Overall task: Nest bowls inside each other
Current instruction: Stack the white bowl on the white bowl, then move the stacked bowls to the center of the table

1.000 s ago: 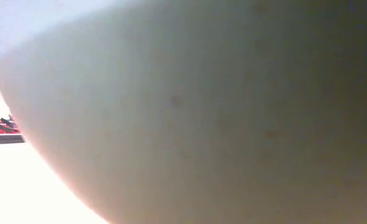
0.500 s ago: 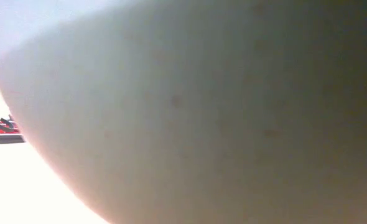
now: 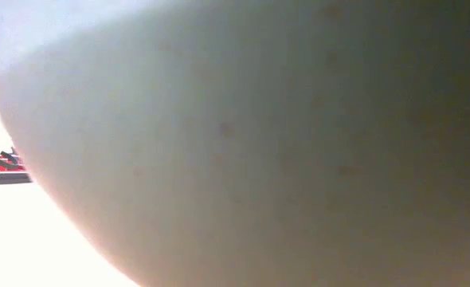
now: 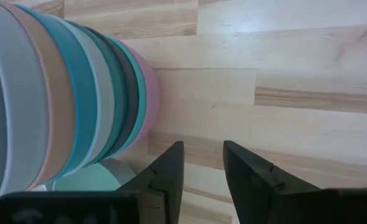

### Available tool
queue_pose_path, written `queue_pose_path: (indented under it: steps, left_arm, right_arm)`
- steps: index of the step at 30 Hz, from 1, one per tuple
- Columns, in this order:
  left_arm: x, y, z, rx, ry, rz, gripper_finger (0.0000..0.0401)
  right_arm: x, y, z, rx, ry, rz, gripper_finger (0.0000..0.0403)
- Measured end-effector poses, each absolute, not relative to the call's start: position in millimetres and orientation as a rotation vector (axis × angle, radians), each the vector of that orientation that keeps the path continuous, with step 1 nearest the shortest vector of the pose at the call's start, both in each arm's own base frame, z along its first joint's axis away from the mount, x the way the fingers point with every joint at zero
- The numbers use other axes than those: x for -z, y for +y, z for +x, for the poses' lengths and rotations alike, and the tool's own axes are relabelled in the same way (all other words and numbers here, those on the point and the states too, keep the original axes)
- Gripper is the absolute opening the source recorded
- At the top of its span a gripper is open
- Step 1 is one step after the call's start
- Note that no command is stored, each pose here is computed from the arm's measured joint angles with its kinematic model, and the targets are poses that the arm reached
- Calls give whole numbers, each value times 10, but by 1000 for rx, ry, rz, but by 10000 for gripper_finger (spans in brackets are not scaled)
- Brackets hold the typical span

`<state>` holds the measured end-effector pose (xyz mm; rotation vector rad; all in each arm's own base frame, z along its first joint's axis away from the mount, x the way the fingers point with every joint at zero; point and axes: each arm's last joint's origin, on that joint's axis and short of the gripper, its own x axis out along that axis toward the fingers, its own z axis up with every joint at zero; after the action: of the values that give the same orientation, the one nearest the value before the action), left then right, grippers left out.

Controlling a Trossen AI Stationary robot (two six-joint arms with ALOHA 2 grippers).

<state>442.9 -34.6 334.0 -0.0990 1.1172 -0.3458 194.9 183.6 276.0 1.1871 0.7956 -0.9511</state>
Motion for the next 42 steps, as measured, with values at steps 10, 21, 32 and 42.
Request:
queue_pose_path:
  steps: [10, 21, 32, 42]
  left_arm:
    - [-3592, -297, 4302, 311, 1045, -75, 150]
    - [-3656, -194, 4258, 199, 1036, 5, 153]
    - [-3693, -178, 4247, 216, 1012, 27, 37]
    - [-3625, -173, 4295, 215, 1024, 42, 11]
  right_arm:
    - [-2759, 1833, 1945, 953, 798, 1179, 134]
    - [-2759, 1834, 1946, 953, 798, 1181, 134]
    - [-2759, 1835, 1946, 953, 801, 1182, 134]
    - [-2759, 1835, 1945, 953, 804, 1183, 134]
